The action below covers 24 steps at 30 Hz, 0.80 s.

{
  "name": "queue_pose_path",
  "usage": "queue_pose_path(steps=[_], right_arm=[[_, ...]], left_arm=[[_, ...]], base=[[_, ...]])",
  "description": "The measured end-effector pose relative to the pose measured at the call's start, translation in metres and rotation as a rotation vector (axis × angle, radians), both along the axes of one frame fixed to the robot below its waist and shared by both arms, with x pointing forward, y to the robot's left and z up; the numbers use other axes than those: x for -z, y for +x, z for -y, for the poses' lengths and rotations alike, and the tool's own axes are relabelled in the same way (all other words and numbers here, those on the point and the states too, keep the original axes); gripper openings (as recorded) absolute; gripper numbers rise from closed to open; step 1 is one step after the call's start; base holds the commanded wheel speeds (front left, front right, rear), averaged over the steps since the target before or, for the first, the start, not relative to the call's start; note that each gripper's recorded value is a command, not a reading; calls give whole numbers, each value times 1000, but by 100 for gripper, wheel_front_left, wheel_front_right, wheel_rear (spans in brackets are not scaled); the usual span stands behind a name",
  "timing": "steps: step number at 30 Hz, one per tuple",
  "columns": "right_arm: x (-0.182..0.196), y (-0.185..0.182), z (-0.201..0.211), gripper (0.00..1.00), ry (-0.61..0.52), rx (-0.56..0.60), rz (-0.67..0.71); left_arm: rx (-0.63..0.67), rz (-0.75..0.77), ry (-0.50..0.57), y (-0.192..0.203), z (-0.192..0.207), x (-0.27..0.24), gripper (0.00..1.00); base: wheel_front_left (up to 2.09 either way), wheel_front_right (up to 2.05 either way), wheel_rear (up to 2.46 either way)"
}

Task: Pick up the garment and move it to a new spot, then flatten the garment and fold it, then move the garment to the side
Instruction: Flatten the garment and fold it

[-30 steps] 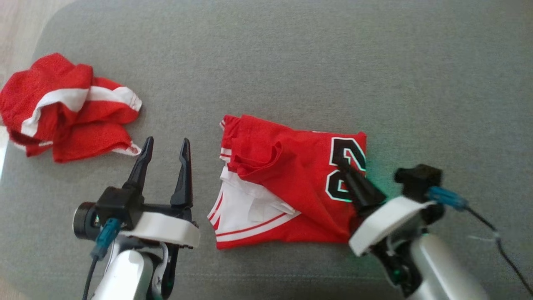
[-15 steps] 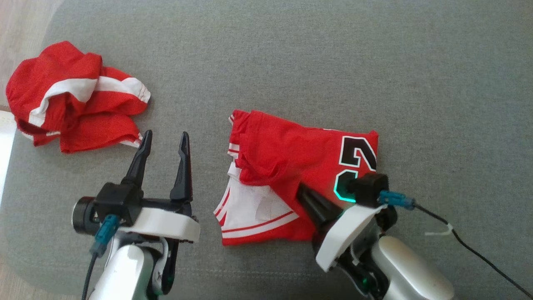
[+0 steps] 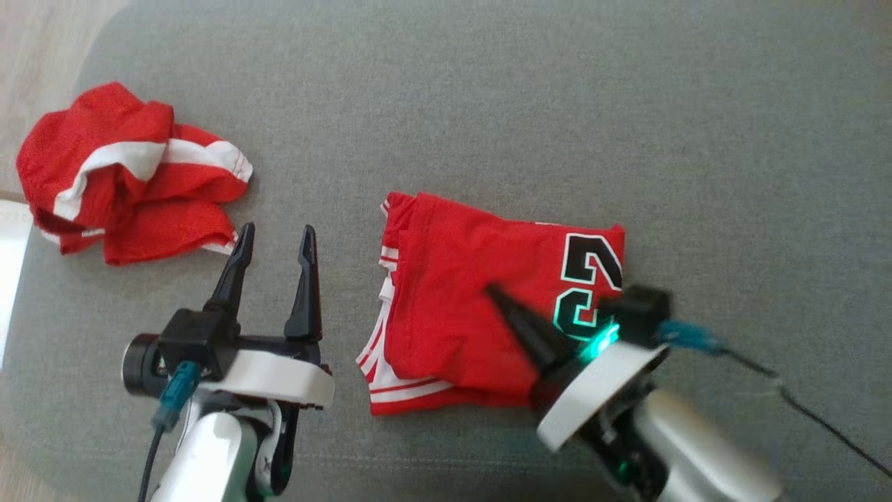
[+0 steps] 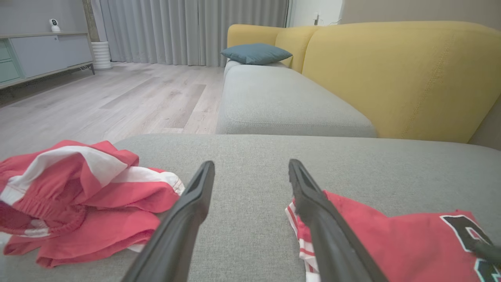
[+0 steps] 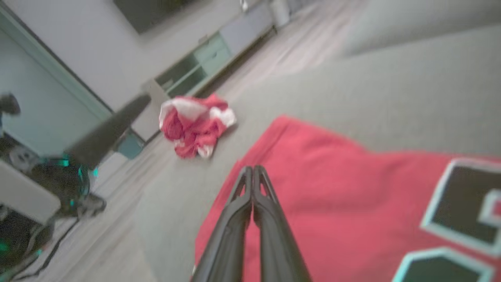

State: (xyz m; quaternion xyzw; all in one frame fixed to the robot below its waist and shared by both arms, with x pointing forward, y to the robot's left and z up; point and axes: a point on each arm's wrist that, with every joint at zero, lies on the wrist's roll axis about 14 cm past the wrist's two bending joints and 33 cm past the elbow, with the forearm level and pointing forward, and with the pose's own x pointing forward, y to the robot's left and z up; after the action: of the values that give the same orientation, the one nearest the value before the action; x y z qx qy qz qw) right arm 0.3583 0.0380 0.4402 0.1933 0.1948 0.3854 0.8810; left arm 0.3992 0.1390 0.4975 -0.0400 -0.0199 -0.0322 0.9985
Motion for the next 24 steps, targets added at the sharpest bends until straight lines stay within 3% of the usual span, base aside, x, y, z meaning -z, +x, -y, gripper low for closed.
queue_pose_path(steps=[2, 8, 15, 24], right_arm=[[-24, 19, 14, 100, 35, 79, 92], [-71, 52, 82, 100, 21, 323, 293], [-78, 37, 171, 100, -110, 578, 334], [-83, -3, 206, 100, -196, 684, 304]], left_arm=[[0, 9, -6, -2, 0, -4, 100], [2, 18, -3, -14, -1, -8, 100], [12, 41, 8, -25, -4, -17, 100], [39, 43, 33, -40, -3, -22, 100]], base=[[0, 0, 0], [0, 0, 0], [0, 0, 0], [0, 0, 0]])
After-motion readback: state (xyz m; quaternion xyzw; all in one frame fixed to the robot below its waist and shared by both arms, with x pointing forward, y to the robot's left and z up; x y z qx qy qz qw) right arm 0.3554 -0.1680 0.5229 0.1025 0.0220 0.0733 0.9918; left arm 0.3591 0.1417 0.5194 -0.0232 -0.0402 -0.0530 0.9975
